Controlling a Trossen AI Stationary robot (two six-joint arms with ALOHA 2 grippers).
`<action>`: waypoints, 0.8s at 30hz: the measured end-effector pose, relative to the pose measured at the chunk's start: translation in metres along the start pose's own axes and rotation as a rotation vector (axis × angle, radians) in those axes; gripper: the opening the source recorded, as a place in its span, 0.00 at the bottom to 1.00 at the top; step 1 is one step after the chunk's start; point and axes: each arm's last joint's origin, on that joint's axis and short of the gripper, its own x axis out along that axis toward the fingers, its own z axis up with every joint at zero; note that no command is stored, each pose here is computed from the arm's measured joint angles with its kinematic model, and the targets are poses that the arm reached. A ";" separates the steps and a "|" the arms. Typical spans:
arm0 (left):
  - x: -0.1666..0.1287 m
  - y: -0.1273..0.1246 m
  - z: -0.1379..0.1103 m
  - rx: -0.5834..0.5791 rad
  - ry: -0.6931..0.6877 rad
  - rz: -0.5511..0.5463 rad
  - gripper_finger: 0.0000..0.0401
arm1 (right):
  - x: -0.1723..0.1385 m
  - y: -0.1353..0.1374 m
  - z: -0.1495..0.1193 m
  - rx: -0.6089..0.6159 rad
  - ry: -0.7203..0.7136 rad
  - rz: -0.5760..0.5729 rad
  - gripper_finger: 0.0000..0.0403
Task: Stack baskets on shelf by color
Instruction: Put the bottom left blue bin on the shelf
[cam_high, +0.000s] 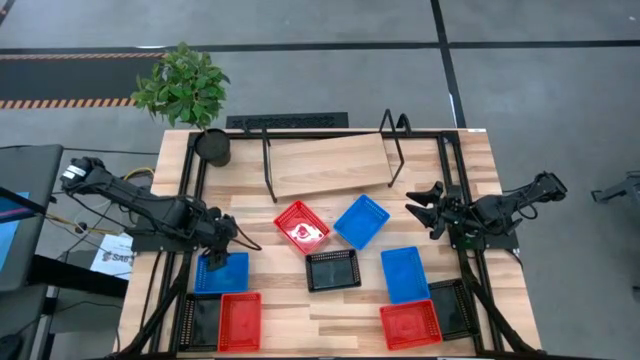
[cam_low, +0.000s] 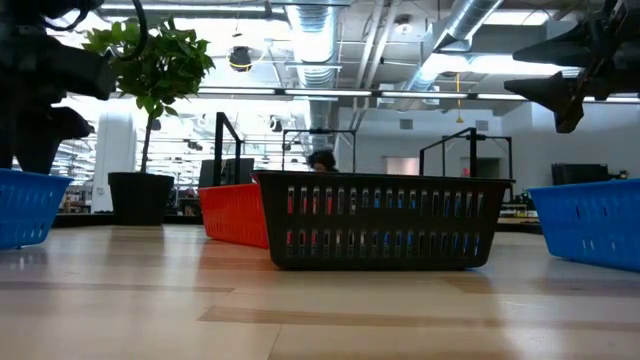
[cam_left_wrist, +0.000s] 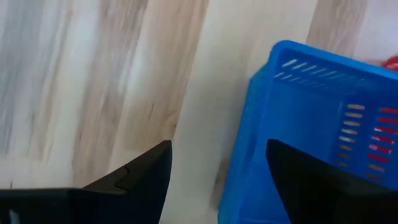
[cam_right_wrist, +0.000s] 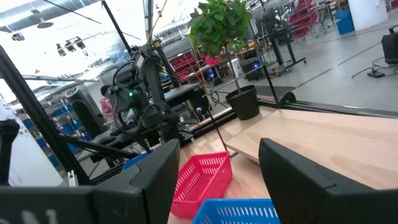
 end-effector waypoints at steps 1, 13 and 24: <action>0.001 0.000 0.000 0.007 -0.001 -0.002 0.62 | 0.000 0.000 0.000 0.000 0.000 0.000 0.61; 0.016 0.003 -0.004 -0.025 -0.001 0.011 0.53 | 0.000 0.000 0.000 -0.003 0.002 -0.001 0.61; 0.028 0.001 -0.002 -0.124 0.062 0.070 0.03 | 0.000 0.000 0.000 0.008 0.003 -0.002 0.61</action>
